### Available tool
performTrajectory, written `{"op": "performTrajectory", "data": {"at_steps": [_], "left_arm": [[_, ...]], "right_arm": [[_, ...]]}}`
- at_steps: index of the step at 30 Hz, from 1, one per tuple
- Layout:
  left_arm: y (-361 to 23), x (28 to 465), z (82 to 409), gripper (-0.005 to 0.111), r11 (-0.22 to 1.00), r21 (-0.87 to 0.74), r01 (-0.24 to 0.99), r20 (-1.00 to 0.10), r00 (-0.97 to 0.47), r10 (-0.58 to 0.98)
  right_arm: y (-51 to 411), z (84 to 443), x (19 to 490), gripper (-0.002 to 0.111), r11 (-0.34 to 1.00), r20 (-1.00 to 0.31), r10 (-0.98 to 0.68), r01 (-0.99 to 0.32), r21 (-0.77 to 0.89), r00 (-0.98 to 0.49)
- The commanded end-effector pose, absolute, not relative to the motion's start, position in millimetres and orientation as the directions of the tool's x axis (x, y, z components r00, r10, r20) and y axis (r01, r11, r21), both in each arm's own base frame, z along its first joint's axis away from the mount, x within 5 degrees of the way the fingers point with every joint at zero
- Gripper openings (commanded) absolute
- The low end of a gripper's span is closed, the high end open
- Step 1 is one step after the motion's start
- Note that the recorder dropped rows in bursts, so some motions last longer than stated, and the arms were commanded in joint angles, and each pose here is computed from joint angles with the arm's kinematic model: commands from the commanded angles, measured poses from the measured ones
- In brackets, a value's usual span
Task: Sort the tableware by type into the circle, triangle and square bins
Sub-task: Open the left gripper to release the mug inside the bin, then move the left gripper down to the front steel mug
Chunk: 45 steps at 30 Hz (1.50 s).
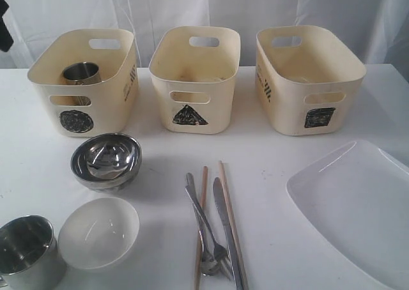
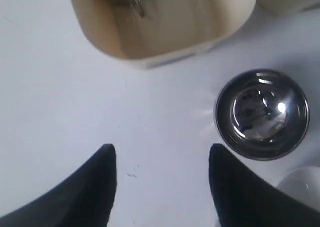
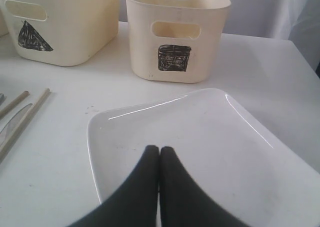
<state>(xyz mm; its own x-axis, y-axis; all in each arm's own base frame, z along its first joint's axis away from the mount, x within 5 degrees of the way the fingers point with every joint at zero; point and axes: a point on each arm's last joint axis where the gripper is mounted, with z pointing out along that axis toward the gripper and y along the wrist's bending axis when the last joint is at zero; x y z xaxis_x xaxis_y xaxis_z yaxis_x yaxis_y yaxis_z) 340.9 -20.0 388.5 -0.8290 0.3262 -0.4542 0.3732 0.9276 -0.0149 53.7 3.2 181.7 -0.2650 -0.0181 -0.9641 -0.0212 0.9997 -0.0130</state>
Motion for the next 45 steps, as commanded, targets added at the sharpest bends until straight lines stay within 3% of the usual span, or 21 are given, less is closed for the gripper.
{"op": "performTrajectory", "data": {"at_steps": [1, 7, 20, 34, 45], "left_arm": [[-22, 316, 361, 0.059, 0.922, -0.111, 0.371, -0.296, -0.898, 0.326], [-25, 281, 345, 0.059, 0.915, -0.171, 0.366, -0.240, -0.916, 0.321], [-29, 219, 328, 0.059, 0.909, -0.221, 0.353, -0.241, -0.923, 0.300], [-35, 208, 286, 0.059, 0.889, -0.295, 0.351, -0.242, -0.927, 0.285], [-36, 207, 283, 0.059, 0.886, -0.299, 0.354, -0.245, -0.926, 0.287]], "right_arm": [[3, 182, 53, 0.000, 1.000, -0.967, -0.021, -0.023, -0.016, -0.254], [3, 182, 53, 0.000, 1.000, -0.967, -0.021, -0.023, -0.016, -0.254], [3, 182, 53, 0.000, 1.000, -0.967, -0.021, -0.023, -0.016, -0.254], [3, 182, 53, 0.000, 1.000, -0.967, -0.021, -0.023, -0.016, -0.254], [3, 182, 53, 0.000, 1.000, -0.967, -0.021, -0.023, -0.016, -0.254]]}}
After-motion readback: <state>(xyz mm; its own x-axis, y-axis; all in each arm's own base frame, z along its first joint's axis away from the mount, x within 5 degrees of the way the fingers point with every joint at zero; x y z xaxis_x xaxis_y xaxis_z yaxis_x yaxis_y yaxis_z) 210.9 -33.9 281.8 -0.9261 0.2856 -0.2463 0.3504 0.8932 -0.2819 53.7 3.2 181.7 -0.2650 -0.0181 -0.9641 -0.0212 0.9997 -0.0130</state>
